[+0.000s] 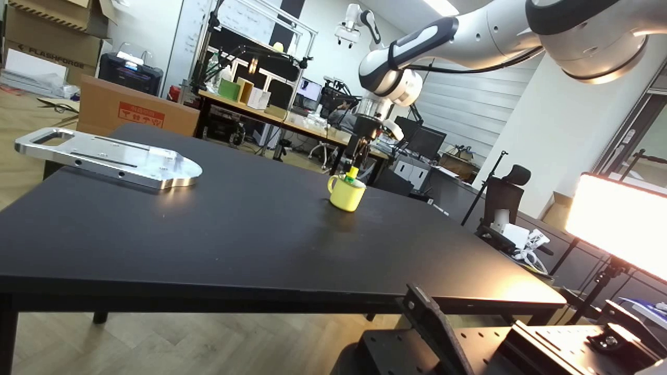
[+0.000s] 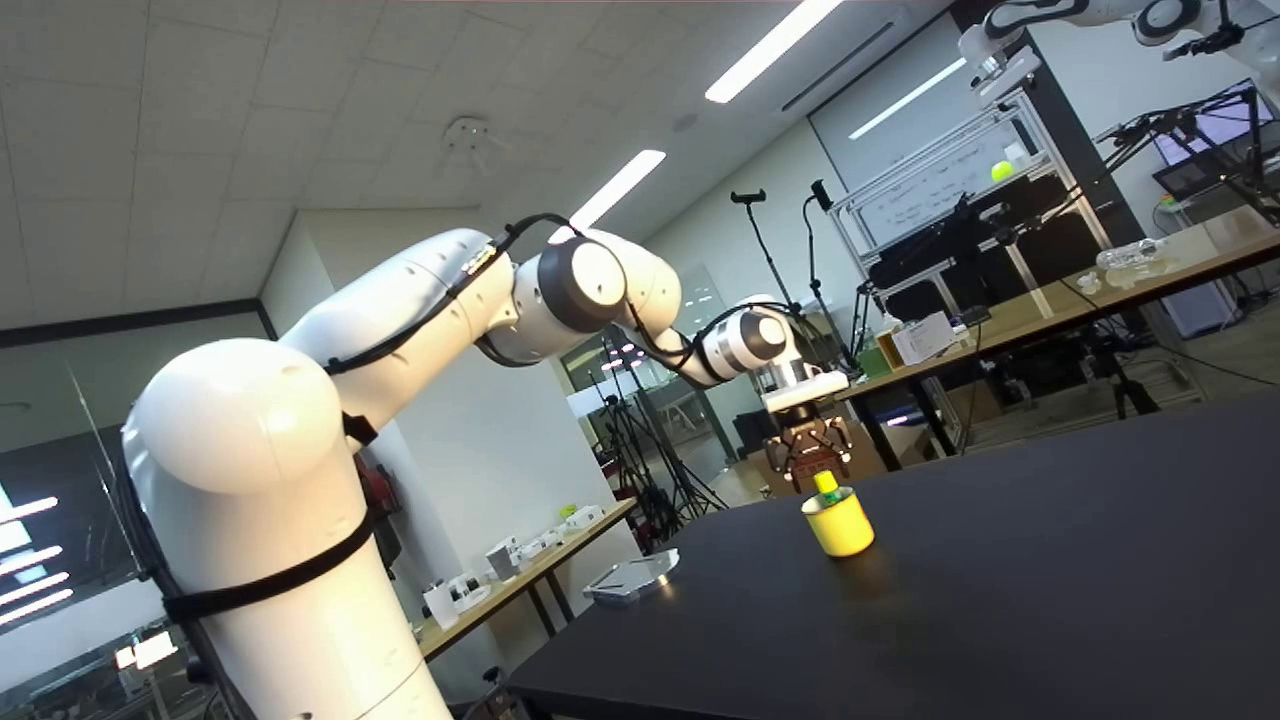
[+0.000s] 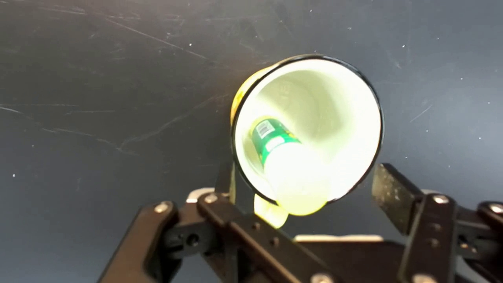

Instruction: Take the bottle out of the cup and put it on the silver object

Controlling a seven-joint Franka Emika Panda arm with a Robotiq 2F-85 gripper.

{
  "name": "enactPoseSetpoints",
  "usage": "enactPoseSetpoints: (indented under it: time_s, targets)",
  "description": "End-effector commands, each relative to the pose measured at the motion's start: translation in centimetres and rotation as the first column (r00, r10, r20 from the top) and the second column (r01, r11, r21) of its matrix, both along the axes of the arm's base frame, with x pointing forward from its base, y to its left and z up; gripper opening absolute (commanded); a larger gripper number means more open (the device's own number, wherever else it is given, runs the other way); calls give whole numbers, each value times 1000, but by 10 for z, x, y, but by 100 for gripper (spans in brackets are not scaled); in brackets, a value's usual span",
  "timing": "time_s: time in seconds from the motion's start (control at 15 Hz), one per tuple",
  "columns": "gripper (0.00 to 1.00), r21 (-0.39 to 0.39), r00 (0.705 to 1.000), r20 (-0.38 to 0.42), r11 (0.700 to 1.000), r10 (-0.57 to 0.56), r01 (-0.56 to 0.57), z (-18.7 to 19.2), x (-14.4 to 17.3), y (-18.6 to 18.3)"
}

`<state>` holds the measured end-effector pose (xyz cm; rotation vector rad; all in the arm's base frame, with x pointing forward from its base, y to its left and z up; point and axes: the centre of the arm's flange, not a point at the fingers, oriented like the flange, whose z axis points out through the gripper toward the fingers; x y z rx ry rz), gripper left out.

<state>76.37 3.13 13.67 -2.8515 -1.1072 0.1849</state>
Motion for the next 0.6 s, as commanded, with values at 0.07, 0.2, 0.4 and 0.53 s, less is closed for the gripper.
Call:
enactPoseSetpoints:
  time_s: [0.07,0.2,0.4,0.53]
  targets:
    - [51,-25,1000,1,1000,-10,10,2,19,-1]
    - [37,-27,1000,7,1000,-10,10,3,19,-1]
    - [17,-26,1000,15,1000,-11,12,7,19,-3]
    - [9,-25,1000,23,1000,-12,12,18,18,-5]
